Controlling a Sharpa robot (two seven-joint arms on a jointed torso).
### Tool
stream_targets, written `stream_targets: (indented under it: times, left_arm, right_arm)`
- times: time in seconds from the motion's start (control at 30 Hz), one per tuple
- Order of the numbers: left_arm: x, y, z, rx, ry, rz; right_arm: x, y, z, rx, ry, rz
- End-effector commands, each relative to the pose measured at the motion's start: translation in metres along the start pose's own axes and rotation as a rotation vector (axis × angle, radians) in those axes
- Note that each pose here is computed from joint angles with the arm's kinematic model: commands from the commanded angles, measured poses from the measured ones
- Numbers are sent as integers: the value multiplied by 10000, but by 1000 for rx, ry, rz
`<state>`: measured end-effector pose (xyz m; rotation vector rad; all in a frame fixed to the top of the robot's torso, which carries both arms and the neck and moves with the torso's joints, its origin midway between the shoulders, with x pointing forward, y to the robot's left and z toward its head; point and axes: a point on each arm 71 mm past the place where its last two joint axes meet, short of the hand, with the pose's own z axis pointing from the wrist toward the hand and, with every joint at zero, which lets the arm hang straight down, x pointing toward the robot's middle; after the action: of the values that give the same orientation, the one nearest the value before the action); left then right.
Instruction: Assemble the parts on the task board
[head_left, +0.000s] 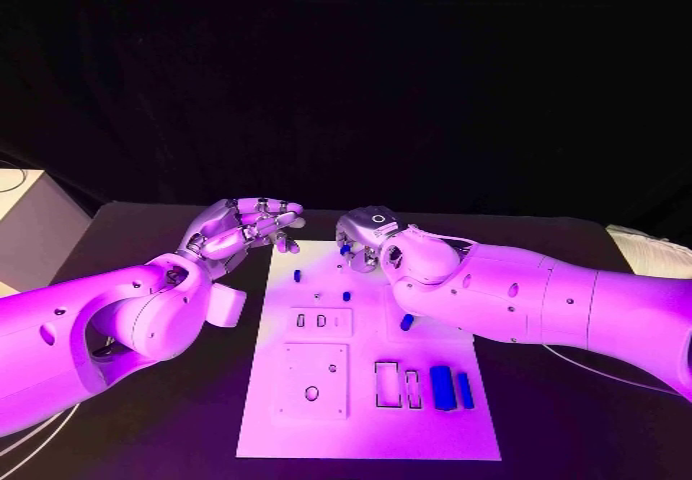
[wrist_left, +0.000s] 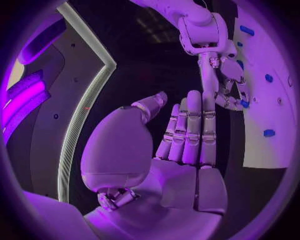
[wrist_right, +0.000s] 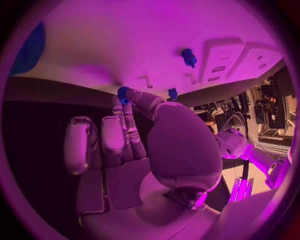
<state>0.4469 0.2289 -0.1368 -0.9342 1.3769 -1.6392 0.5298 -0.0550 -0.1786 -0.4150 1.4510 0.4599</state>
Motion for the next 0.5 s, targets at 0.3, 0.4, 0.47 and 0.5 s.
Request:
stream_targets:
  times: [0.3, 0.4, 0.47, 0.5]
  left_arm:
    - [20, -15, 8, 7, 19, -12]
    - [14, -15, 7, 6, 17, -12]
    - [9, -15, 5, 6, 16, -11]
    - [7, -15, 4, 6, 16, -11]
  right_arm:
    - [9, -46, 4, -8, -1, 18]
    - [3, -63, -16, -10, -8, 25]
    - [-3, -84, -43, -9, -12, 30]
    - [-6, -99, -64, -7, -14, 33]
